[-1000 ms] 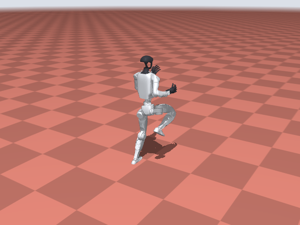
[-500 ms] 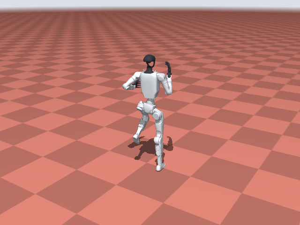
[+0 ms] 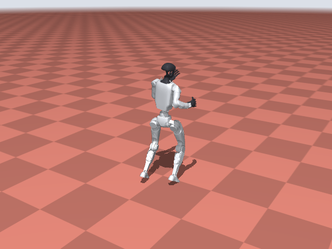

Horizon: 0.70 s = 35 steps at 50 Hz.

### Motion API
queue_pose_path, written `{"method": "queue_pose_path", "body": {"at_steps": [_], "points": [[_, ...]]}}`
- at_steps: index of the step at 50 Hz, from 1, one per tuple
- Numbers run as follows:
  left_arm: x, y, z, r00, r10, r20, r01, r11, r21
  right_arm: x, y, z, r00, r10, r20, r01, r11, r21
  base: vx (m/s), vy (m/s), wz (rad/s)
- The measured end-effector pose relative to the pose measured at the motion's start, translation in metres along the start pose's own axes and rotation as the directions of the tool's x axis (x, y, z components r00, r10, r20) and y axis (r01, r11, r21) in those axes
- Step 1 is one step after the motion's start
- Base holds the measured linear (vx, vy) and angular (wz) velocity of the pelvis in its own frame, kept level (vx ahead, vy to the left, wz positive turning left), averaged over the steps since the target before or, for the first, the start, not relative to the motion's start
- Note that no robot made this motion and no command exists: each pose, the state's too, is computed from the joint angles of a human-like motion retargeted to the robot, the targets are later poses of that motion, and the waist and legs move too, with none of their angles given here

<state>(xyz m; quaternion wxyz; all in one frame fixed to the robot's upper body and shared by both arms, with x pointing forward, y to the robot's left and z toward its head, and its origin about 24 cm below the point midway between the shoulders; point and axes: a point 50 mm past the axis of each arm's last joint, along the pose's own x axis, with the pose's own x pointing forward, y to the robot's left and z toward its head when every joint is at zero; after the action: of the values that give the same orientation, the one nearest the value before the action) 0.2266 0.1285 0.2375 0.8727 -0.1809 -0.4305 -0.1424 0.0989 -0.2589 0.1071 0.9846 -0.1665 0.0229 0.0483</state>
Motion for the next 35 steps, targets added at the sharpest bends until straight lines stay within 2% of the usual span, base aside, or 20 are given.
{"method": "queue_pose_path", "body": {"at_steps": [2, 5, 7, 10, 12, 15, 17, 20, 22, 25, 27, 30, 33, 35], "points": [[-0.022, 0.009, -0.011, 0.993, 0.031, -0.11, -0.033, 0.999, -0.02, 0.026, 0.011, -0.012, 0.999, 0.011, 0.035, -0.011, 1.0, 0.016, -0.03, -0.12, -0.56], [-0.059, 0.041, -0.028, 0.933, 0.23, -0.277, -0.235, 0.972, 0.016, 0.088, 0.029, -0.01, 0.988, 0.009, 0.154, -0.009, 1.0, 0.001, -0.09, -0.14, -0.1], [-0.096, 0.074, -0.02, 0.848, 0.401, -0.347, -0.366, 0.916, 0.165, 0.133, 0.031, 0.027, 0.939, -0.041, 0.342, 0.041, 0.999, 0.009, -0.1, -0.15, -0.9], [-0.161, 0.11, 0.023, 0.661, 0.615, -0.43, -0.507, 0.789, 0.348, 0.164, 0.035, 0.11, 0.759, -0.144, 0.635, -0.003, 0.974, 0.225, -0.03, -0.11, -1.72], [-0.184, 0.106, 0.04, 0.59, 0.628, -0.507, -0.508, 0.777, 0.371, 0.149, 0.041, 0.147, 0.612, -0.211, 0.763, -0.097, 0.937, 0.336, 0.17, -0.02, -0.12], [-0.183, 0.088, 0.041, 0.6, 0.495, -0.629, -0.378, 0.868, 0.322, 0.119, 0.05, 0.166, 0.495, -0.214, 0.842, -0.206, 0.913, 0.354, 0.31, 0.08, 0.9], [-0.184, 0.081, 0.036, 0.612, 0.42, -0.67, -0.288, 0.907, 0.307, 0.106, 0.061, 0.167, 0.471, -0.108, 0.875, -0.312, 0.908, 0.28, 0.32, 0.1, -0.21], [-0.195, 0.076, 0.023, 0.595, 0.422, -0.684, -0.247, 0.906, 0.344, 0.092, 0.076, 0.152, 0.494, 0.041, 0.868, -0.4, 0.898, 0.186, 0.25, 0.1, -1.11], [-0.188, 0.081, -0.001, 0.608, 0.448, -0.655, -0.296, 0.894, 0.337, 0.097, 0.082, 0.135, 0.584, 0.074, 0.808, -0.357, 0.918, 0.174, 0.09, 0.08, -0.72], [-0.137, 0.073, -0.045, 0.741, 0.331, -0.584, -0.276, 0.943, 0.184, 0.104, 0.084, 0.091, 0.755, 0.093, 0.65, -0.279, 0.942, 0.189, -0.12, 0.1, 0.04], [-0.055, 0.054, -0.058, 0.897, 0.208, -0.39, -0.178, 0.978, 0.112, 0.105, 0.076, 0.057, 0.864, 0.025, 0.503, -0.19, 0.941, 0.28, -0.23, 0.05, 0.48], [0.046, 0.007, -0.022, 1.0, 0.015, -0.016, -0.015, 1.0, 0.022, 0.086, 0.057, 0.032, 0.921, -0.004, 0.39, -0.138, 0.931, 0.337, -0.06, 0.02, 0.47], [0.058, -0.013, 0.022, 0.971, -0.042, 0.234, 0.05, 0.998, -0.028, 0.06, 0.04, 0.045, 0.908, 0.106, 0.405, -0.217, 0.946, 0.239, 0.26, 0.07, -0.6], [0.044, -0.02, 0.033, 0.958, -0.064, 0.279, 0.077, 0.996, -0.038, 0.046, 0.038, 0.046, 0.916, 0.158, 0.37, -0.246, 0.947, 0.205, 0.37, -0.02, -0.45]]}}
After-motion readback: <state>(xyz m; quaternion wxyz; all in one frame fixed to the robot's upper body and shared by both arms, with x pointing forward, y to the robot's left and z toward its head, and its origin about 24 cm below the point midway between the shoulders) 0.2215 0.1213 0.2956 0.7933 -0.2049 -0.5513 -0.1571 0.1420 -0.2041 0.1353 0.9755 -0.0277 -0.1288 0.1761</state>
